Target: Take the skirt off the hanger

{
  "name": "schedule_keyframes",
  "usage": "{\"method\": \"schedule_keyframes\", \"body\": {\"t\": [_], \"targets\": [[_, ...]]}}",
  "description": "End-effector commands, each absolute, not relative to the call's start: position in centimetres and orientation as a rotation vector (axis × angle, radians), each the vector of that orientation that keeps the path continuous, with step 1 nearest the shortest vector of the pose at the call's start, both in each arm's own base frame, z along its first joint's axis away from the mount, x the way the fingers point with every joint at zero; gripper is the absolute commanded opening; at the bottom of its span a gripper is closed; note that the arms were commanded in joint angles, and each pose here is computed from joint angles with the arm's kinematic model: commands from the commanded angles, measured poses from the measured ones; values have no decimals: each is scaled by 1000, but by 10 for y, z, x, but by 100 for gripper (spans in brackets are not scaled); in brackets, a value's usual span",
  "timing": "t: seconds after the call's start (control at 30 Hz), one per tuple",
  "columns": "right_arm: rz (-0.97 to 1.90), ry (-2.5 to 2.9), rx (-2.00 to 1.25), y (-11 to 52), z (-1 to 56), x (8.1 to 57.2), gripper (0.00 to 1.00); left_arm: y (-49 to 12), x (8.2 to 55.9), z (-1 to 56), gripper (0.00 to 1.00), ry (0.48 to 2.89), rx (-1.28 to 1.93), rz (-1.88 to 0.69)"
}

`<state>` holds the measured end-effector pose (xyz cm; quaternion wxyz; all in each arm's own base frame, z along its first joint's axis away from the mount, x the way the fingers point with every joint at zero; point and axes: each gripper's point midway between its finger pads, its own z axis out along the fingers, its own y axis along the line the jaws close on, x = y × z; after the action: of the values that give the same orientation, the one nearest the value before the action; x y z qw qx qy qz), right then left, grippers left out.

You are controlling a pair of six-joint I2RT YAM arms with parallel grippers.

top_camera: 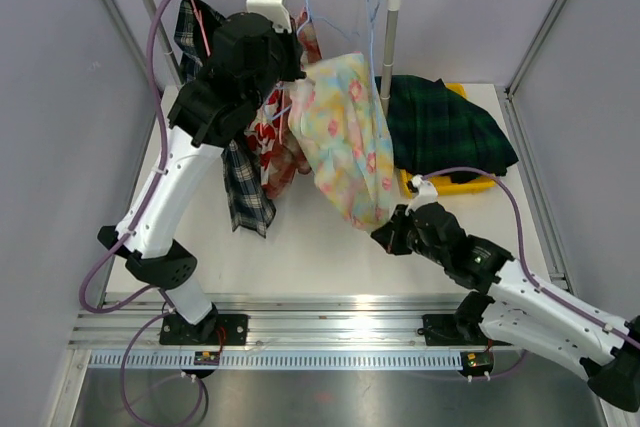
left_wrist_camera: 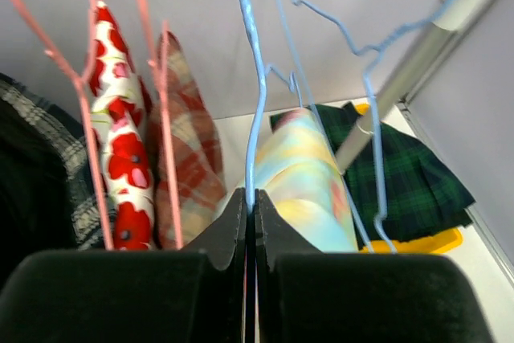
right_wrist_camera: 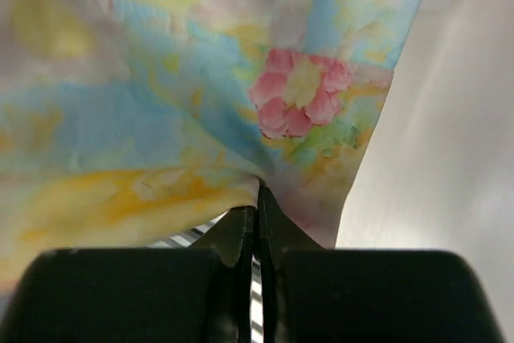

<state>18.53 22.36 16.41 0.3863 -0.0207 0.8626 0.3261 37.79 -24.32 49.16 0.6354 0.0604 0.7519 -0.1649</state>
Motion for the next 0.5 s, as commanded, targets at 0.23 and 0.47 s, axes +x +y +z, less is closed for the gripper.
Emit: {"method": "schedule_keyframes", "body": {"t": [0.23, 0.47], "targets": [[573, 2084, 113, 172, 227, 204, 0, -224, 369, 555, 0, 1508, 42, -457], [144, 1775, 111, 127, 364, 265, 0, -238, 353, 527, 0, 1553, 129, -464]]}}
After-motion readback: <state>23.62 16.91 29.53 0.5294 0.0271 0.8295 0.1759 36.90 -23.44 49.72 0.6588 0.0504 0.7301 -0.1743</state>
